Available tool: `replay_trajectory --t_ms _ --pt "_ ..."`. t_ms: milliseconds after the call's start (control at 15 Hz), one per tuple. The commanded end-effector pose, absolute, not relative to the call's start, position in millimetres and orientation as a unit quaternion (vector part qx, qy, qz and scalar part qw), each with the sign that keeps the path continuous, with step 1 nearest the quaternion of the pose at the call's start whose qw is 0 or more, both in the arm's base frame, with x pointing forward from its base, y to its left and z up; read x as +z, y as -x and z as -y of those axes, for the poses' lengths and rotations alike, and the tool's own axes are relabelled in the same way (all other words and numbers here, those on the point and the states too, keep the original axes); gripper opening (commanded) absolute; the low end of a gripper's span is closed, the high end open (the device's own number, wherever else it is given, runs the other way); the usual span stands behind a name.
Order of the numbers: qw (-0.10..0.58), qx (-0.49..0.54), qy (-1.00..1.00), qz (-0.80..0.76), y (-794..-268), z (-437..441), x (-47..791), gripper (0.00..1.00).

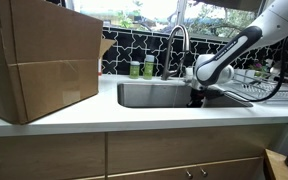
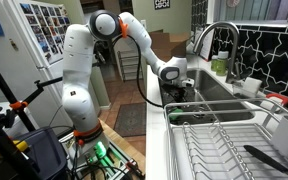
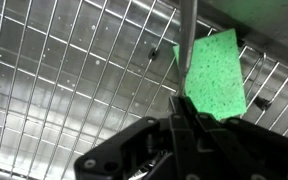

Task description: Lift the spoon in the sink, rinse it at the tap and then put it to the left in the sink

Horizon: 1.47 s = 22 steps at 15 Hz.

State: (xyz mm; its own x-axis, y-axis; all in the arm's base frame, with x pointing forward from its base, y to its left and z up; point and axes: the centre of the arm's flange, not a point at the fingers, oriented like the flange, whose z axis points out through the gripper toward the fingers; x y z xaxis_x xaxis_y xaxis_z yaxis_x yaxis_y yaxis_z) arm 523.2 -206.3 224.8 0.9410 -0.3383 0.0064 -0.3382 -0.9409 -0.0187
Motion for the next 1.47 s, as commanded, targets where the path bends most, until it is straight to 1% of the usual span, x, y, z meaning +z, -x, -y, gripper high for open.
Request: replay_trajectory --t_ms 0,200,267,467,733,1133,1400 --pt "0.008 -0.005 0.985 -0.172 -522.4 206.1 226.1 0.07" --pt "0.007 -0.004 0.985 -0.173 -521.7 206.0 225.8 0.07" --pt "0.007 -0.004 0.985 -0.173 -521.6 206.1 225.7 0.02" --pt "-0.016 -0.016 0.985 -0.169 -528.3 207.0 247.1 0.02" --pt "-0.066 -0.012 0.984 -0.164 -534.9 204.6 263.9 0.02" --pt "-0.167 0.011 0.972 -0.165 -535.2 196.3 265.2 0.02" --pt "-0.227 0.013 0.964 -0.136 -550.1 188.6 275.4 0.02"
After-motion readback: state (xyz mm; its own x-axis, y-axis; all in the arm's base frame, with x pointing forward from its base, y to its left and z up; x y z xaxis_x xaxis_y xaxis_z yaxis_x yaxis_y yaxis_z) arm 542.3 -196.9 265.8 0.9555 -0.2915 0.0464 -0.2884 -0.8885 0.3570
